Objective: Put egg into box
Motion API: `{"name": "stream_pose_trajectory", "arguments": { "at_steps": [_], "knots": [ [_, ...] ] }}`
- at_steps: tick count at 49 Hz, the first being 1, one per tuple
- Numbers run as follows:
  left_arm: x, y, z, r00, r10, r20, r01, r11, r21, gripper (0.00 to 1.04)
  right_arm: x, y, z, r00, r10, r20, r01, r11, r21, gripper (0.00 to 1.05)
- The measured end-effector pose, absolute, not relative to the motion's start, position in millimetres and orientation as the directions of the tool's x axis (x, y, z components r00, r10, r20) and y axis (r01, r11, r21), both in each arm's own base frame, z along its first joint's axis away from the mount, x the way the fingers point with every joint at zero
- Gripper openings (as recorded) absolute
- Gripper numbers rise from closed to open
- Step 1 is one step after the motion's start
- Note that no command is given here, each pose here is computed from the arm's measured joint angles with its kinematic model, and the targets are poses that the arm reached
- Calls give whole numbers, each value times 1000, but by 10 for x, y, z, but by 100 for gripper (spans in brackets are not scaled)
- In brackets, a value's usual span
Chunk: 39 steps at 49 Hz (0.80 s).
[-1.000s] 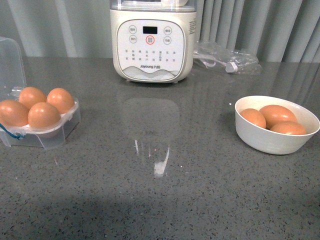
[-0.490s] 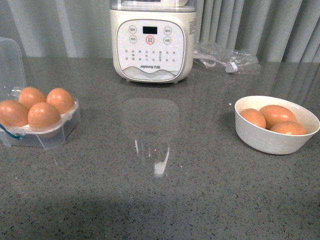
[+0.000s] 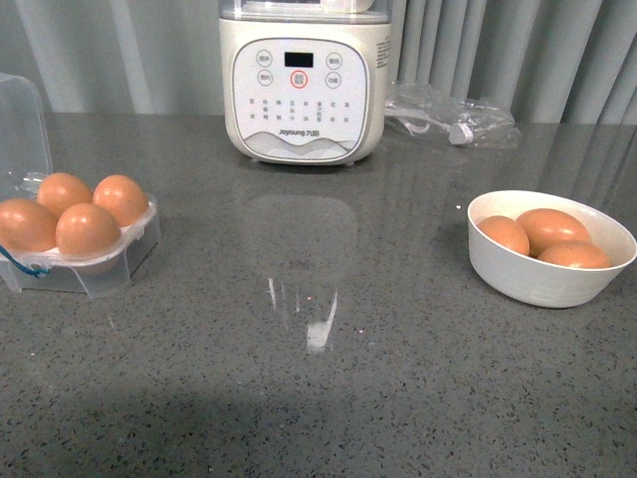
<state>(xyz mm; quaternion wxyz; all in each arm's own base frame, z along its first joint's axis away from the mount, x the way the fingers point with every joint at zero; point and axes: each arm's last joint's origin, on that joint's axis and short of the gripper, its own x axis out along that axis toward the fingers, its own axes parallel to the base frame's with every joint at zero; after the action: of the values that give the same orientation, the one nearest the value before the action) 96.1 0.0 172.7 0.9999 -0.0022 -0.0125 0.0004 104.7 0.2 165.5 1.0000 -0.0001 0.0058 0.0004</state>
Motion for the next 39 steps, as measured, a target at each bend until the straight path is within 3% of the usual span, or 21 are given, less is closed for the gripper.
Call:
{"name": "stream_pose_trajectory", "arguments": {
  "at_steps": [20,26,34,39],
  "knots": [
    [961,0,1728,1000,1,25,-1,1000,-4,98,977,3,1648,1000,3,1,-3,1000,-1,5],
    [961,0,1727,1000,1,25,-1,1000,-4,98,977,3,1648,1000,3,1,-3,1000,-1,24],
    [961,0,1727,1000,1,25,-1,1000,-4,98,977,3,1648,1000,3,1,-3,1000,-1,60],
    [961,0,1727,1000,1,25,-1,1000,-4,98,977,3,1650,1000,3,1,-3,1000,-1,75]
  ]
}}
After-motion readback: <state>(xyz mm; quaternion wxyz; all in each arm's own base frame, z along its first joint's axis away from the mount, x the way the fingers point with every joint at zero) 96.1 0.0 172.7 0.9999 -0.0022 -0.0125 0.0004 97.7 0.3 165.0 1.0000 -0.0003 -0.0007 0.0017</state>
